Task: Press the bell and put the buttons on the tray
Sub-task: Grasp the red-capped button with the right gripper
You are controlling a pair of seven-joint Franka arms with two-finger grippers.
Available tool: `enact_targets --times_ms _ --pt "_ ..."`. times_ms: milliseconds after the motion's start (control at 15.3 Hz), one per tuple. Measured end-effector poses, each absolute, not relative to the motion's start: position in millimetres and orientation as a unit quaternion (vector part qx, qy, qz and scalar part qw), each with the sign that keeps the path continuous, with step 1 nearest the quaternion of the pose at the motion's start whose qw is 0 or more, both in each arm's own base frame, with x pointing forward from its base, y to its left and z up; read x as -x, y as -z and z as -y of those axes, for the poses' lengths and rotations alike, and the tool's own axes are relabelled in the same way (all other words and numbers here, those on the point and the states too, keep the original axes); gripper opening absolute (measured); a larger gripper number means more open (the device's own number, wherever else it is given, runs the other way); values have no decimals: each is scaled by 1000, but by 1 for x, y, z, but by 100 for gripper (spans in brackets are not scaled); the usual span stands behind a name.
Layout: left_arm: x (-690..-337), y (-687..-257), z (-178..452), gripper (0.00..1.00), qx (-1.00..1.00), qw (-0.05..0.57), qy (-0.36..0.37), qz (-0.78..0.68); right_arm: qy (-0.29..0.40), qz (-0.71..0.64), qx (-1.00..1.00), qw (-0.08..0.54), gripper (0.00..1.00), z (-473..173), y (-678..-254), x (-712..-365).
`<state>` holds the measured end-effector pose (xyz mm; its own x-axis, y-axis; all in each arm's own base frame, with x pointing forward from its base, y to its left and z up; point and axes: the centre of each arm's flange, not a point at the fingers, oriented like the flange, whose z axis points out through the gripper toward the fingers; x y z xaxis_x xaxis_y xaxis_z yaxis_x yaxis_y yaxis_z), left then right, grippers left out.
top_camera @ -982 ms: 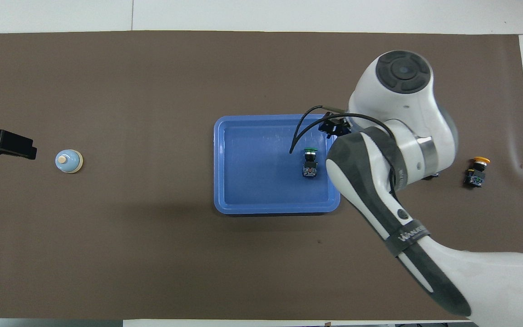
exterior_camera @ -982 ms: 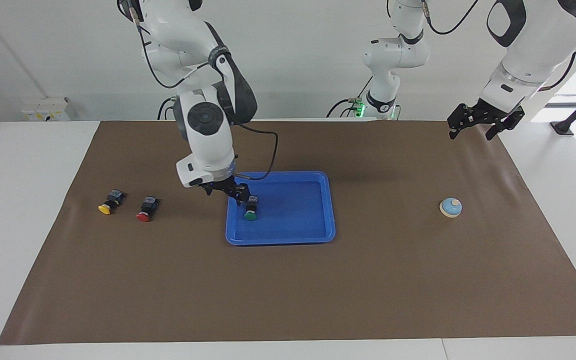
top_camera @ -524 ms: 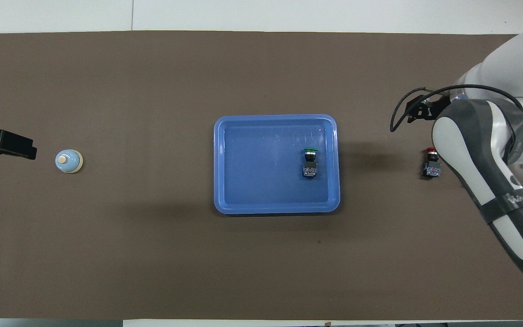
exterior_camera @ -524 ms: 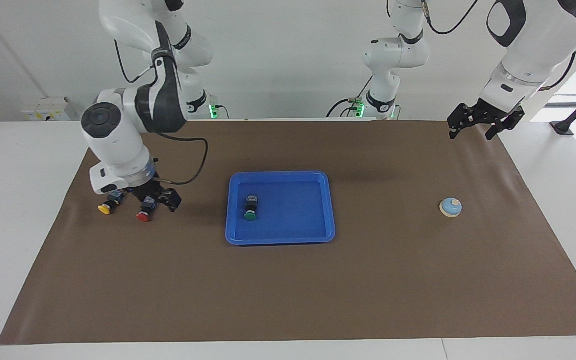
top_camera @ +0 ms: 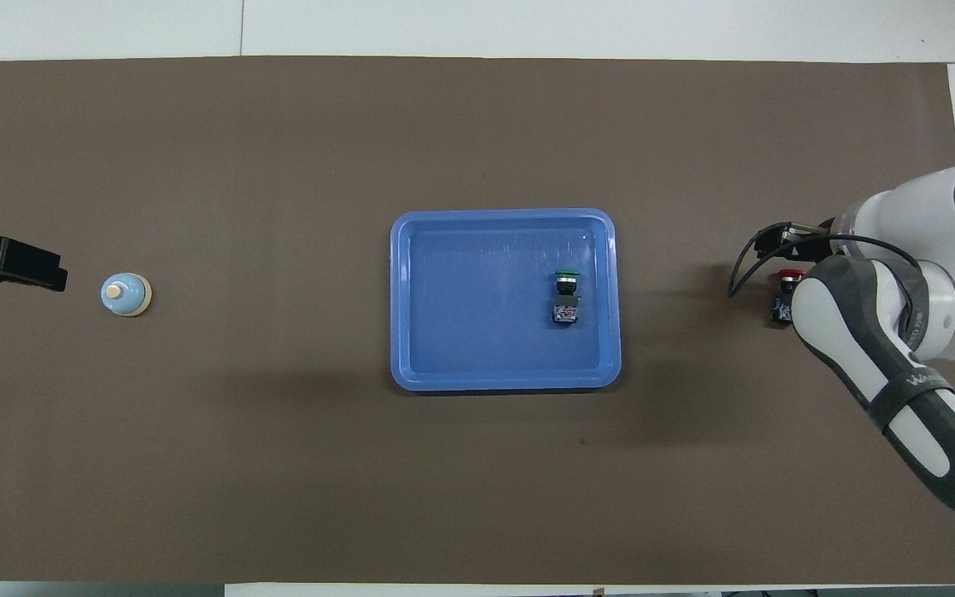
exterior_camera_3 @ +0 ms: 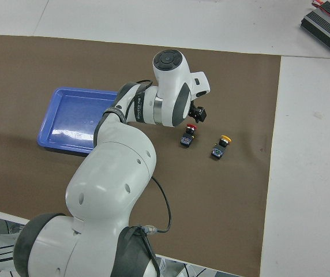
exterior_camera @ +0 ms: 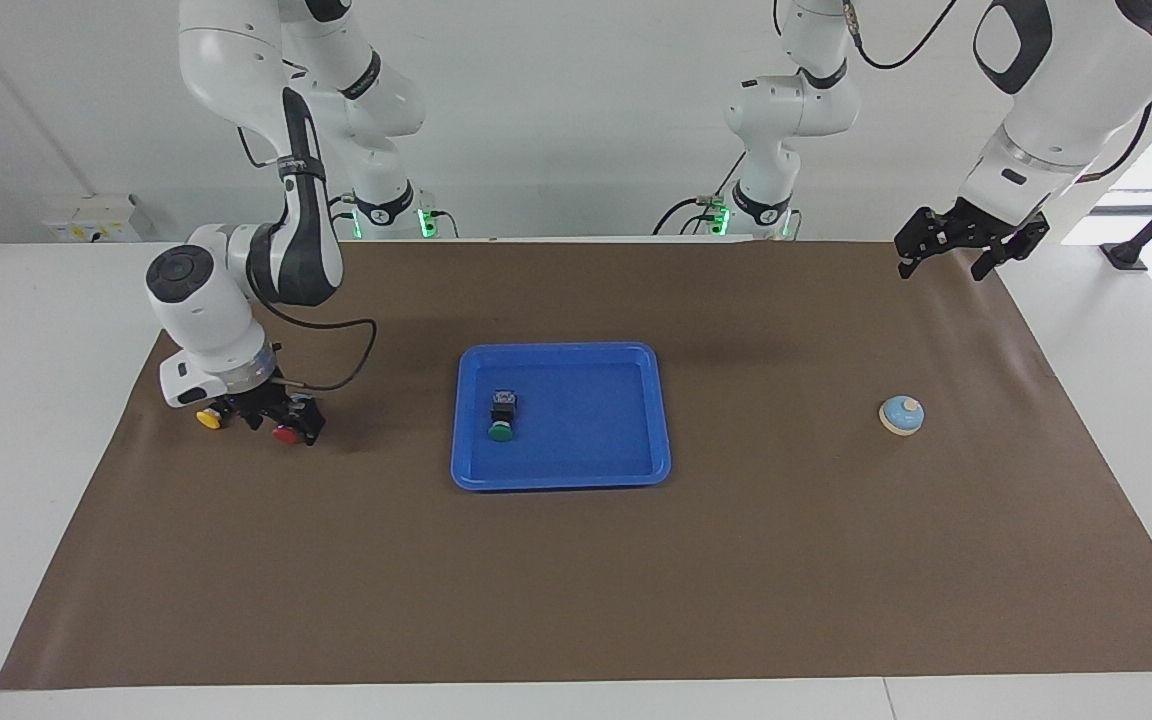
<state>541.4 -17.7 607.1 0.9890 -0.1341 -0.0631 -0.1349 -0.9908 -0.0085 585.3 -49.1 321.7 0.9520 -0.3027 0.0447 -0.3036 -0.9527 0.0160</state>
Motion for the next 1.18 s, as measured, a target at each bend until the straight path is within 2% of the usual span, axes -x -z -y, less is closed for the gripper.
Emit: enact_targets --times_ms 458,851,1178 --pt "-541 -607 18 100 997 6 -31 -67 -3 104 -994 13 97 63 -299 -563" --pt "-541 -607 18 100 997 6 -31 -67 1 101 -995 14 34 64 -300 -559" --pt "-541 -607 18 100 997 6 -31 -67 1 98 -995 13 33 61 -302 -559"
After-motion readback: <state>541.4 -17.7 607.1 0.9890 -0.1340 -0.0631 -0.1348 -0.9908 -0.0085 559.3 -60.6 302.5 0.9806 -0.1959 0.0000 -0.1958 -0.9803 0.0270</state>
